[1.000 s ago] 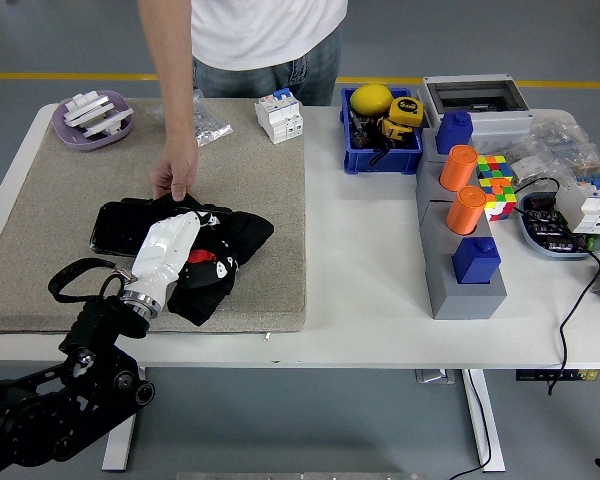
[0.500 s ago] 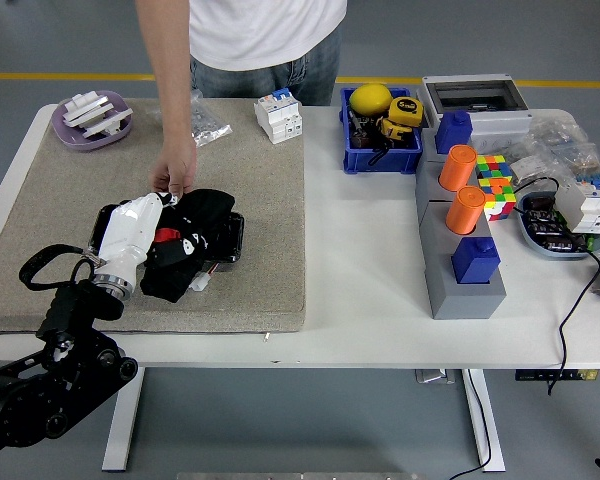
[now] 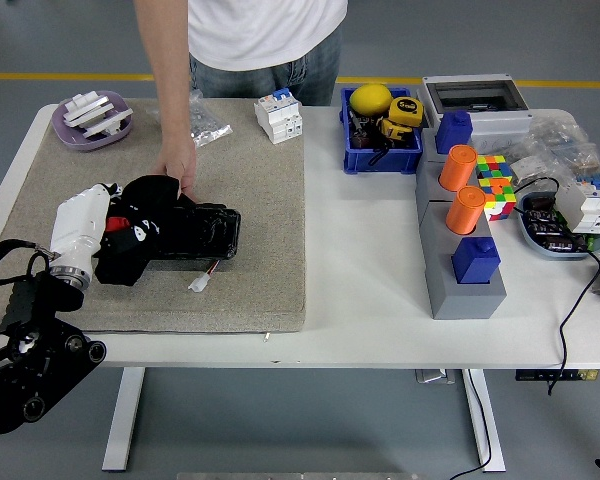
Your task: Pick the rag up,wipe the panel,place it on the desk
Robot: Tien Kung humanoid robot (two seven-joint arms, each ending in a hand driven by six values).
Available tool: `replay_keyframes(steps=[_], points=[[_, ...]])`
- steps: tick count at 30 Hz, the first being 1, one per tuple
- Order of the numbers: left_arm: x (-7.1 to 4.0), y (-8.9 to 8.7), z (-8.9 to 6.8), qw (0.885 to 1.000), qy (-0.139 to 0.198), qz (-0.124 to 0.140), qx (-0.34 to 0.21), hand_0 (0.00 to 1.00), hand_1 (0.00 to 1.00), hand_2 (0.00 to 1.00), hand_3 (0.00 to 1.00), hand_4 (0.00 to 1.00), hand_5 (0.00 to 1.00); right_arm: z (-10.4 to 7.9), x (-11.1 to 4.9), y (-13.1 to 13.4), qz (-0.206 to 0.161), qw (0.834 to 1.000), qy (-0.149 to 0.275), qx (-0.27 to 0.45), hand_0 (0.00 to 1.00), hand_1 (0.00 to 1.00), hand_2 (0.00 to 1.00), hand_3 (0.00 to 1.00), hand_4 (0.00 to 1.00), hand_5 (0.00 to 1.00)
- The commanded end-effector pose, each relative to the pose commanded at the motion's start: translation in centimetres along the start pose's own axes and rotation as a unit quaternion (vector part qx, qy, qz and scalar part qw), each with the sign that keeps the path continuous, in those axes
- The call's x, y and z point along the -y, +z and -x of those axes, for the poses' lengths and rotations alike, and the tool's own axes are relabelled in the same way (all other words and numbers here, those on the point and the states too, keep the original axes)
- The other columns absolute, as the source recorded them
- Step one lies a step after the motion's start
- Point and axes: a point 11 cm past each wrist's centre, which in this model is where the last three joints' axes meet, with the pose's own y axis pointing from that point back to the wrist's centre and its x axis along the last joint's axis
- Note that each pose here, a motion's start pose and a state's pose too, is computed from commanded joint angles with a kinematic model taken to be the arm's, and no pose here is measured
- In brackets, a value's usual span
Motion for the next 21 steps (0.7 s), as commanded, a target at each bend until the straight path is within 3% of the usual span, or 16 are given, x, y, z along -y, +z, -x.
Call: replay_keyframes(steps=[8, 21], points=[[0.8, -1.9, -1.7, 0.999, 0.021, -0.032, -0.003, 0.303, 0.146, 0.451, 0.407, 0.073, 0.002, 0.1, 0.0, -0.1, -0.001, 1.000, -0.001, 0.001, 0.714, 0.665, 0.692, 0.642, 0.998, 0.564], [1.0, -3.6, -2.5, 0.998, 0.033, -0.054, 0.002, 0.306, 0.148, 0.452, 0.407, 0.076, 0.002, -0.1, 0.0, -0.2, -0.002, 1.000, 0.000, 0.002, 0.715, 0.665, 0.692, 0.644, 0.998, 0.565]])
